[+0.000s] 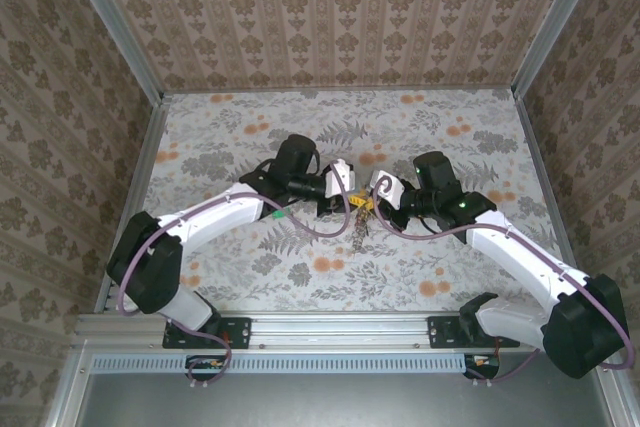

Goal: Put the keys on the keyring

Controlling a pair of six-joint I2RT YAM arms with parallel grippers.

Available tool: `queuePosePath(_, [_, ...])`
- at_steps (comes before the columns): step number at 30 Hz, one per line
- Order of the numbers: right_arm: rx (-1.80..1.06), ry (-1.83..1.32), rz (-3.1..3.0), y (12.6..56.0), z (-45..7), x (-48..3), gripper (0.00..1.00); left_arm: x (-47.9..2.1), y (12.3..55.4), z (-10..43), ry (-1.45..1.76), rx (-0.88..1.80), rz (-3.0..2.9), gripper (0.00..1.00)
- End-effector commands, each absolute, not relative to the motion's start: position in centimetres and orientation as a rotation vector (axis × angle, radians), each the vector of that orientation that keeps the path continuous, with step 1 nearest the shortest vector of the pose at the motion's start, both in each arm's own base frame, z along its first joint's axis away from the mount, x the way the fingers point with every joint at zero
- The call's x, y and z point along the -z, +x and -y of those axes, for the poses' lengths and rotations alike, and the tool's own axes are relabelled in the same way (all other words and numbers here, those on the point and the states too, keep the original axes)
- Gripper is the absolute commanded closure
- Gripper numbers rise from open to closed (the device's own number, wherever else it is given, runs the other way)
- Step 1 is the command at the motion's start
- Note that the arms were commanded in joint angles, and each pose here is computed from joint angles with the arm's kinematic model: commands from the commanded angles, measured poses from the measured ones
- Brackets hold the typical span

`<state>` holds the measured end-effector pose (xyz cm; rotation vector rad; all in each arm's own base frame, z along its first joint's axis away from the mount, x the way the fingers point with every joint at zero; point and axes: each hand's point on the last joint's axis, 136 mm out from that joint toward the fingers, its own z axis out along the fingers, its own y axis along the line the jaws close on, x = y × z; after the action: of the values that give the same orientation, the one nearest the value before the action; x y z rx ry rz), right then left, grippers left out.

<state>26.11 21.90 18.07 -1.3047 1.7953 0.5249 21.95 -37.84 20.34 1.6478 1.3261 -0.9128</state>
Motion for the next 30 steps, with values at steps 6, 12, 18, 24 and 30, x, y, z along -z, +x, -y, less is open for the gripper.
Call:
queuePosePath(6, [-0.523,-1.289,-1.707,26.9,-22.8,-20.0,1.00,-18.9,21.9,38.0,1.707,0.914,-1.365,0.79])
queuePosePath(12, [-0.534,-1.294,-1.703,26.8,-22.9,-20.1,1.00,-18.9,22.0,38.0,1.710,0.908,-1.367,0.87])
queuePosePath(18, [-0.517,-1.285,-1.678,26.7,-22.7,-20.7,0.99,-19.2,21.8,38.0,1.709,0.942,-1.355,1.00])
queuePosePath(24, [-0.529,-1.222,-1.695,26.8,-22.0,-19.6,0.91,-21.4,21.8,38.0,1.572,1.043,-1.275,1.00])
queuePosePath(30, [-0.606,-1.164,-1.669,27.0,-22.1,-19.8,0.86,-22.7,21.2,38.0,1.520,1.106,-1.183,1.00])
